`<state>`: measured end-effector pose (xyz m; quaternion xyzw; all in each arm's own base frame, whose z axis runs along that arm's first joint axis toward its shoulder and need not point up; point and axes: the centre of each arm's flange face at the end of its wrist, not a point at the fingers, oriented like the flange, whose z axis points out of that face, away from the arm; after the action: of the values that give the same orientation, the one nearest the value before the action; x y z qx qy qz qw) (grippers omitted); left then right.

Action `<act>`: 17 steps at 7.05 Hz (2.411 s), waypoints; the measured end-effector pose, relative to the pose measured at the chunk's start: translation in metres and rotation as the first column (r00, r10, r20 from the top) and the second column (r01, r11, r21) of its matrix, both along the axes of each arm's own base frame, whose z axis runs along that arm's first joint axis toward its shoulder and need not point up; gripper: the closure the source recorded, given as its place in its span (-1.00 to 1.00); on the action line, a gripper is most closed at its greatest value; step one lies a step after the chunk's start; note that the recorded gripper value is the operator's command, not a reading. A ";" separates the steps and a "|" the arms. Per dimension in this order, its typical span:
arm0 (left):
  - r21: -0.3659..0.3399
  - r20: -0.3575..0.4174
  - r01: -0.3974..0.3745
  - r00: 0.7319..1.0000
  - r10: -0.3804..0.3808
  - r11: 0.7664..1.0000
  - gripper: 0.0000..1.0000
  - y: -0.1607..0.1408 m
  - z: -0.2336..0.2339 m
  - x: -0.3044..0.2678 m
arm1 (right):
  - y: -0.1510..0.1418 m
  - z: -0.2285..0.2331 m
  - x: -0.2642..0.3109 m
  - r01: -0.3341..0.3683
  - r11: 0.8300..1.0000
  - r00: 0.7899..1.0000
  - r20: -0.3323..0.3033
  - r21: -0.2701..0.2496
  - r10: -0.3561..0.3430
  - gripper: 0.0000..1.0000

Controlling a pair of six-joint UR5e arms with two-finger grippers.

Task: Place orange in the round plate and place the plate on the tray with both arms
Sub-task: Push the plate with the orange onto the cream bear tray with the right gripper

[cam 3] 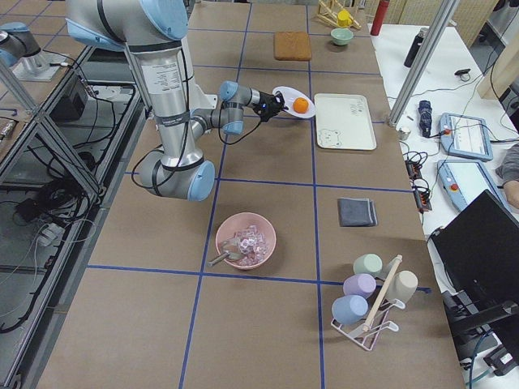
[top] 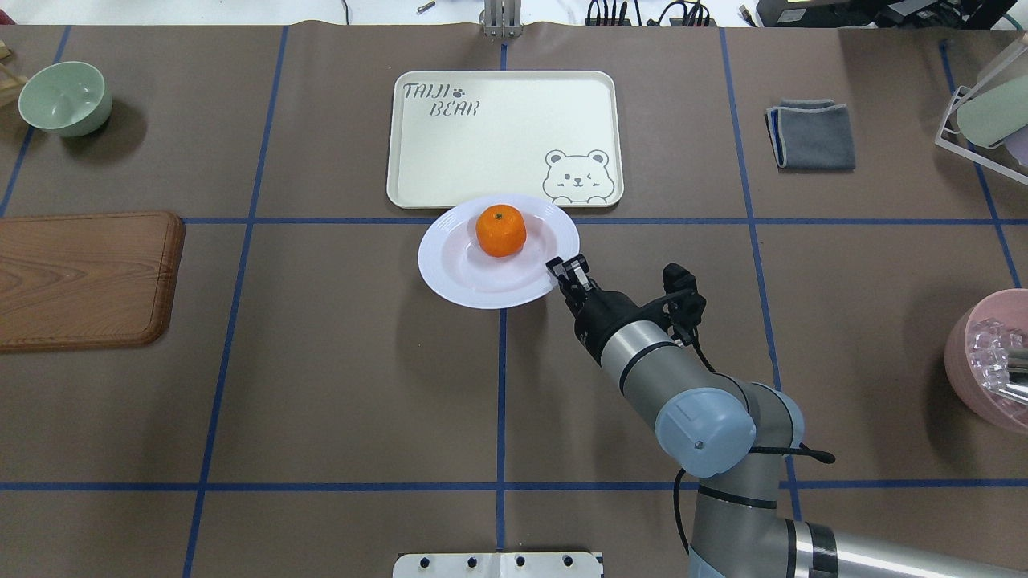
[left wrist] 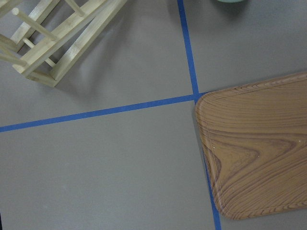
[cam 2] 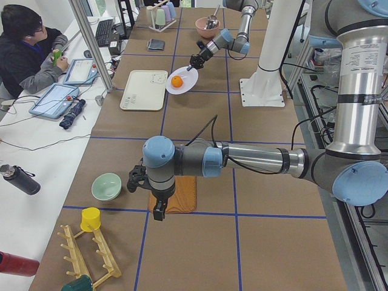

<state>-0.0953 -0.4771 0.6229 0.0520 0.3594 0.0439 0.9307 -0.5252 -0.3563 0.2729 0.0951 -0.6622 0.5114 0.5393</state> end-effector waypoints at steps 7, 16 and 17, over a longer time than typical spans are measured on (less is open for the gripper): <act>0.005 -0.071 0.042 0.997 -0.042 0.999 -0.97 0.032 0.011 0.008 | -0.175 -0.048 -0.042 -0.220 0.974 0.970 -0.114 -0.052 0.213 1.00; 0.018 -0.071 0.040 0.997 -0.038 0.999 -0.97 0.025 0.005 0.009 | -0.187 -0.035 -0.075 -0.113 0.993 0.952 -0.291 -0.038 0.097 -1.00; 0.018 -0.071 0.039 0.997 -0.038 0.999 -0.97 0.024 0.005 0.009 | -0.188 -0.036 -0.061 -0.015 1.000 0.923 -0.384 -0.003 0.013 -1.00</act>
<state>-0.0865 -0.4529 0.6280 0.0695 0.3904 0.0278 0.9176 -0.5866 -0.5438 0.2364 0.1965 -0.5415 0.4887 0.6553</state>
